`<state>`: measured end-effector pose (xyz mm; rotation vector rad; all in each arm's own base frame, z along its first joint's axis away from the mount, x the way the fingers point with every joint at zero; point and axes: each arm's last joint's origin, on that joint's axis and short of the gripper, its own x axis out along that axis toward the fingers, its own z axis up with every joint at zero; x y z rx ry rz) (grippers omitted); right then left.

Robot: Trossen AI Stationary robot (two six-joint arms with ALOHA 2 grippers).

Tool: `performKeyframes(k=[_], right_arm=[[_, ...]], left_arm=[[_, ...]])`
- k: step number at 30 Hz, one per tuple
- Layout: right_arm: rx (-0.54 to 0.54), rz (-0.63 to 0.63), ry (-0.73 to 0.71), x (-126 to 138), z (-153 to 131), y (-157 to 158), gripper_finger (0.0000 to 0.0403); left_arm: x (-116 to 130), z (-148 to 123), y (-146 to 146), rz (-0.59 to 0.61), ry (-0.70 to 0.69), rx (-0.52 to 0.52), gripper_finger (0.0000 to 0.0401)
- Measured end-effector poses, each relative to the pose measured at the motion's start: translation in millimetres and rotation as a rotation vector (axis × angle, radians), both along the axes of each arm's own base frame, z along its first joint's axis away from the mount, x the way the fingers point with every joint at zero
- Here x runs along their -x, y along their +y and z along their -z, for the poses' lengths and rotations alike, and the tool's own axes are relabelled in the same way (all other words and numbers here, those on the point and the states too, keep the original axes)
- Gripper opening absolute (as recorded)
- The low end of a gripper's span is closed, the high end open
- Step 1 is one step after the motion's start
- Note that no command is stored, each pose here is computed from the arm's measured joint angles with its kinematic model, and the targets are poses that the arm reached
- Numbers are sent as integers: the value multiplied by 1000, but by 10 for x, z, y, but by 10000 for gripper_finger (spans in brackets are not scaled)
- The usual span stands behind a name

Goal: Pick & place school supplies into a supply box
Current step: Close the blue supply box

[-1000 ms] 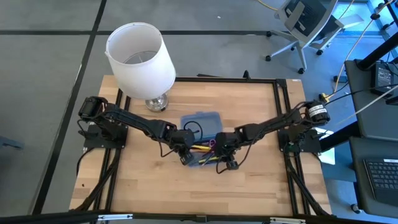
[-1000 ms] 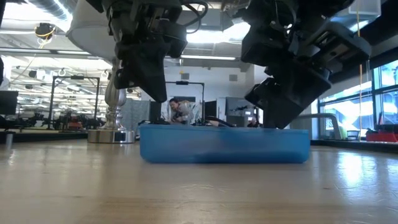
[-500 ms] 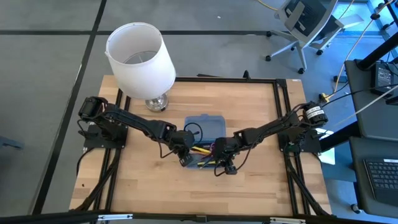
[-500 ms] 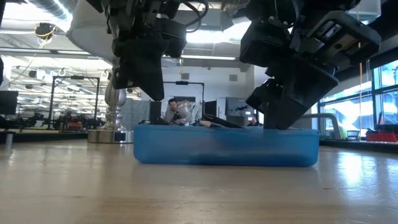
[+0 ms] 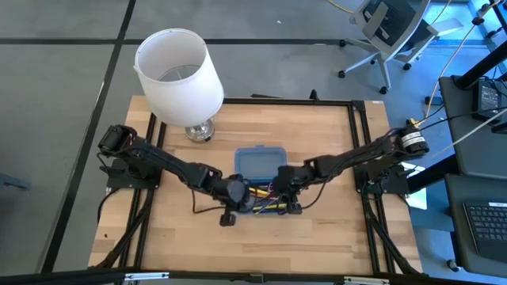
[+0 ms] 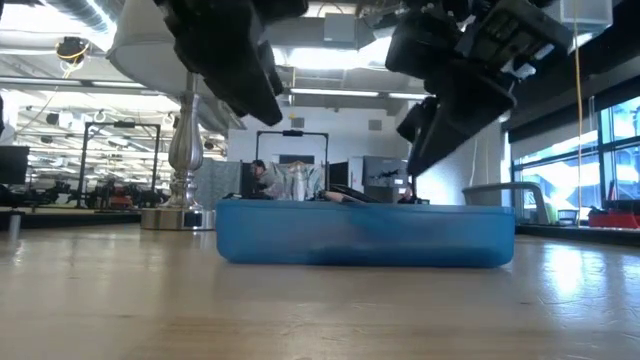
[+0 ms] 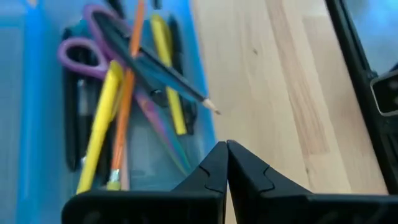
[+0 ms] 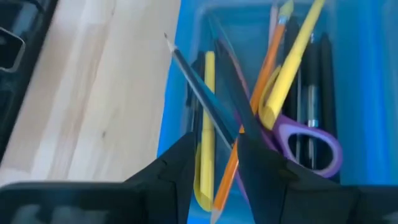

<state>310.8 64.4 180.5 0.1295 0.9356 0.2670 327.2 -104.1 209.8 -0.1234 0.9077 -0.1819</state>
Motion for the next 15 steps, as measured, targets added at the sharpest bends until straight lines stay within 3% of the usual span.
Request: performKeyframes(k=[8,15], right_arm=[[-2,20,-6,-7,-19,-65,123],[7,28,-6,-8,-18,-74,123]], left_arm=[[-32,229,-256,78,23,-11,7],[-46,272,-338,72,9,-1,52]])
